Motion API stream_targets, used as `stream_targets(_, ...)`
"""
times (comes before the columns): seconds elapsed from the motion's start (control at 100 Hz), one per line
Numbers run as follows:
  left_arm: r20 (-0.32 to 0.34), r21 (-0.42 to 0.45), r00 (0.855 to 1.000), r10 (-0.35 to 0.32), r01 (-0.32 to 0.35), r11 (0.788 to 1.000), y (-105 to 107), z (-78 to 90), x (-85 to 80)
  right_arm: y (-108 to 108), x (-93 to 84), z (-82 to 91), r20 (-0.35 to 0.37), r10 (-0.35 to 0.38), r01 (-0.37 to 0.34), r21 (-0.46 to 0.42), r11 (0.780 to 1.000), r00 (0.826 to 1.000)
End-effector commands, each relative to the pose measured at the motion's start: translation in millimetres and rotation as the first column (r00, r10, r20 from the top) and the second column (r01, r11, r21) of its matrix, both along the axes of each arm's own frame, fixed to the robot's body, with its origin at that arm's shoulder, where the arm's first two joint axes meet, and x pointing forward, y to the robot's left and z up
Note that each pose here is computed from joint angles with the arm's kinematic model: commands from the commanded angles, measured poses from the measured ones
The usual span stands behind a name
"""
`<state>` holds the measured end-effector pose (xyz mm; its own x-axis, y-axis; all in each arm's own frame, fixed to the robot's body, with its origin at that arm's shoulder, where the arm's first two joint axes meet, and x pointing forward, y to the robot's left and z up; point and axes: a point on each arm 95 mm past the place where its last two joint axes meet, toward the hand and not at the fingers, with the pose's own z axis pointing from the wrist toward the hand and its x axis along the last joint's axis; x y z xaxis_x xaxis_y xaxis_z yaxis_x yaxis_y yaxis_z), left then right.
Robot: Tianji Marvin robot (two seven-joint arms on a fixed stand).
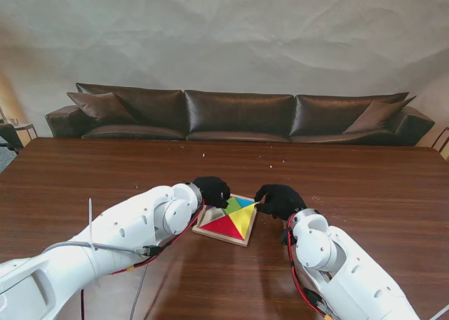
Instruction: Assemble the tangram pieces into a square
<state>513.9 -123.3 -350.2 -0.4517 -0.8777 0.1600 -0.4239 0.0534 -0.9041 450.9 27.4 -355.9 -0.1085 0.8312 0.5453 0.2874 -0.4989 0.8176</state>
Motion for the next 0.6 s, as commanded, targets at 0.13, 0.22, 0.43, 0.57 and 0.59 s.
stream_targets(0.13, 0.003, 0.012, 1.000, -0.004, 0.004, 1.000, 0.2, 4.8, -2.2, 2.6, -1.7, -2.6, -0.017, 0.013, -0.013, 0.002, 1.000, 1.000)
stream_targets(0.22, 0.012, 0.008, 1.000, 0.004, -0.004, 1.000, 5.3, 7.3, -4.5, 2.7, -1.7, -2.7, -0.016, 0.013, -0.013, 0.003, 1.000, 1.000)
stream_targets(0.43, 0.050, -0.016, 0.998, 0.028, -0.027, 1.000, 18.5, 13.8, -9.5, 3.4, -0.8, -2.6, -0.005, 0.010, -0.010, 0.004, 1.000, 1.000)
stream_targets(0.57, 0.067, -0.021, 0.997, 0.037, -0.035, 0.999, 25.8, 16.1, -12.2, 3.9, -0.7, -2.8, -0.001, 0.014, -0.014, 0.004, 1.000, 1.000)
stream_targets(0.59, 0.069, -0.023, 0.997, 0.038, -0.036, 0.999, 26.7, 16.2, -12.5, 4.0, -0.7, -2.8, 0.000, 0.015, -0.015, 0.005, 1.000, 1.000)
